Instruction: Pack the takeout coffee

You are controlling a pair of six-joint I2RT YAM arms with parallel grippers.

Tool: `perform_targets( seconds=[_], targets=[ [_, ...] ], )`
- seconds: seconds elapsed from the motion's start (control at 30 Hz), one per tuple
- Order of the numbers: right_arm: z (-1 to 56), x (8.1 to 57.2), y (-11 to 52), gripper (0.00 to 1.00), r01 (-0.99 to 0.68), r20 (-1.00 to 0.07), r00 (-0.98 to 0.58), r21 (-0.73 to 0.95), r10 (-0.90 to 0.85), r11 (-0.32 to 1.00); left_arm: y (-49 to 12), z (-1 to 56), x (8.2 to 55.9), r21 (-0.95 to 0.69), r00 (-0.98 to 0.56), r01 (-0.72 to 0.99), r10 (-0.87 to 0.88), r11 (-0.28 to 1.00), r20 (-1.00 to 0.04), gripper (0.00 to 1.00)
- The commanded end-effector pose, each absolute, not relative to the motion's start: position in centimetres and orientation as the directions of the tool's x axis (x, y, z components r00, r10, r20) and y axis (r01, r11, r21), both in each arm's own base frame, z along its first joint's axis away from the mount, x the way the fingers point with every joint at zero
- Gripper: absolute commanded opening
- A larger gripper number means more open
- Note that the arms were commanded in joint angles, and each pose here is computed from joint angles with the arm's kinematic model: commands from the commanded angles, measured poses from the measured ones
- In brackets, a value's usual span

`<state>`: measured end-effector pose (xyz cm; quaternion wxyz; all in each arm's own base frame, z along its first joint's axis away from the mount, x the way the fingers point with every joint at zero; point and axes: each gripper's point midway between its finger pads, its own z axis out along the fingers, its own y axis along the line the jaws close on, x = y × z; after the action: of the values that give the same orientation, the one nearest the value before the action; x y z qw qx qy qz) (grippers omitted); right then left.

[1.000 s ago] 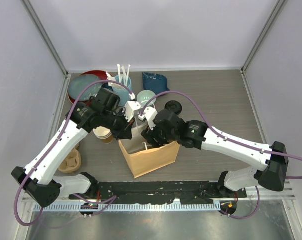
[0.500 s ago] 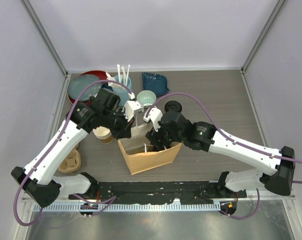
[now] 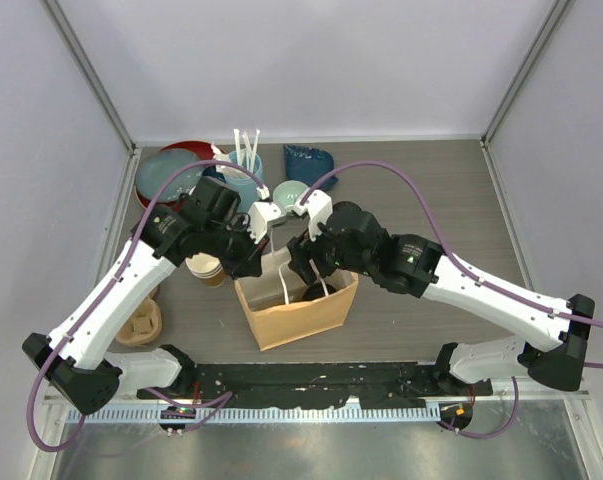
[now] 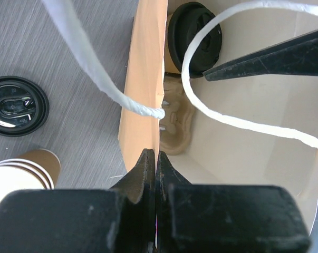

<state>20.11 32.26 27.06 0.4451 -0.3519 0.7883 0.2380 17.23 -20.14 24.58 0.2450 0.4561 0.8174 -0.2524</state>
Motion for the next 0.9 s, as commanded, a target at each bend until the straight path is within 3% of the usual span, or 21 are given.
perform_targets(
  seconds=[0.0,0.3,0.5,0.7,0.8,0.87],
  targets=[
    [31.1,20.2,31.9,0.69,-0.747,-0.914,-0.336,0.112,-0.228,0.655,-20.8,25.4,16.9,-0.189,-0.426,0.890,0.610,0.415,-0.668,0.00],
    [37.3,18.3,30.3,0.69,-0.780,-0.957,-0.273,0.161,-0.097,0.605,-20.5,25.3,16.8,-0.182,-0.424,0.891,0.618,0.417,-0.661,0.00],
    [40.6,20.1,26.1,0.69,-0.651,-0.976,-0.216,0.143,-0.001,0.745,-19.8,25.3,16.3,-0.178,-0.432,0.887,0.626,0.427,-0.650,0.00],
    [39.6,25.8,20.0,0.61,-0.362,-0.968,-0.252,0.089,-0.006,0.928,-19.0,24.7,15.7,-0.175,-0.448,0.877,0.633,0.447,-0.631,0.00],
    [37.1,28.7,19.7,0.57,-0.392,-0.939,-0.343,0.137,-0.006,0.910,-18.5,24.7,15.6,-0.168,-0.448,0.876,0.631,0.453,-0.633,0.00],
    [34.3,32.2,17.5,0.55,-0.324,-0.913,-0.407,0.136,-0.008,0.936,-18.2,24.8,15.6,-0.167,-0.453,0.871,0.622,0.463,-0.639,0.00]
  ],
)
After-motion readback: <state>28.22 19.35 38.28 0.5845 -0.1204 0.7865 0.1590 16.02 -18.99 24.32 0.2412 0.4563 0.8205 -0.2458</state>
